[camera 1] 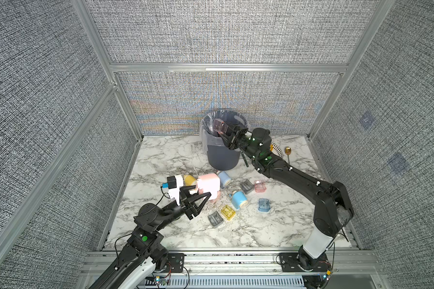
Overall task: Take out the pencil sharpener tray and clean the shavings
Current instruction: Pour the shavings into the trash bin.
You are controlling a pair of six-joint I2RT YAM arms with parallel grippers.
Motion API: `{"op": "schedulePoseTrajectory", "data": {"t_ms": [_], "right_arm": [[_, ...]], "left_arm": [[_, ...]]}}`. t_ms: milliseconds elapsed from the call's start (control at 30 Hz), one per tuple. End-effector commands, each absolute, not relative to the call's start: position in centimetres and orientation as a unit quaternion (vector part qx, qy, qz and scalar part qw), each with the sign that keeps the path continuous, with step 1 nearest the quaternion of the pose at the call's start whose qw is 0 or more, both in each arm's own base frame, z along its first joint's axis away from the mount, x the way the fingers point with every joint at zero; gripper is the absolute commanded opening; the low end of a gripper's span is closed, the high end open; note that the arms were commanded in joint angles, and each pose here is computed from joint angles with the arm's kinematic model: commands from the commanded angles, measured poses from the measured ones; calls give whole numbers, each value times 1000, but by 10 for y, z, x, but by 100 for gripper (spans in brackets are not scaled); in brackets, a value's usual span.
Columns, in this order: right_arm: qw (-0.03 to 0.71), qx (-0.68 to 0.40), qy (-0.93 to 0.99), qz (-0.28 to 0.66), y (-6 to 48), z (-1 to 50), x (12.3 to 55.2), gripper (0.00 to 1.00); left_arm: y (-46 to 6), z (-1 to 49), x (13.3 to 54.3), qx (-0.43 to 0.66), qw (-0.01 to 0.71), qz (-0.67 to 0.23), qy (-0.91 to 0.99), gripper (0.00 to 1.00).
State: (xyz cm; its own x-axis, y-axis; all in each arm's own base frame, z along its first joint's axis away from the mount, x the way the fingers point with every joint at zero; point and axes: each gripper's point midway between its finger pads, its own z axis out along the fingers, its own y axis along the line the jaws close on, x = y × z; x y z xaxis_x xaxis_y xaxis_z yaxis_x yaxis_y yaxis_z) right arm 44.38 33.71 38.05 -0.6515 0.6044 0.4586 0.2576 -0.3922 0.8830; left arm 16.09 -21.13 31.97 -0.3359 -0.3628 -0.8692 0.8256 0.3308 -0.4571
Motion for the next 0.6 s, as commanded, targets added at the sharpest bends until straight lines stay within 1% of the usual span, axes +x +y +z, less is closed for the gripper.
{"op": "schedulePoseTrajectory", "data": {"t_ms": [0,400,467,567], "right_arm": [[124,380,541,740,338,394,437,37],[144,361,544,743,329,384,433,37],[161,338,550,747,329,392,433,37],[209,283,581,734,327,408,431,37]], "left_arm": [[-209,334,160,194,567,-545,586,0],[-208,333,161,194,568,-539,591,0],[-207,333,161,193,569,-537,592,0],[-206,333,162,192,571,-534,593,0]]}}
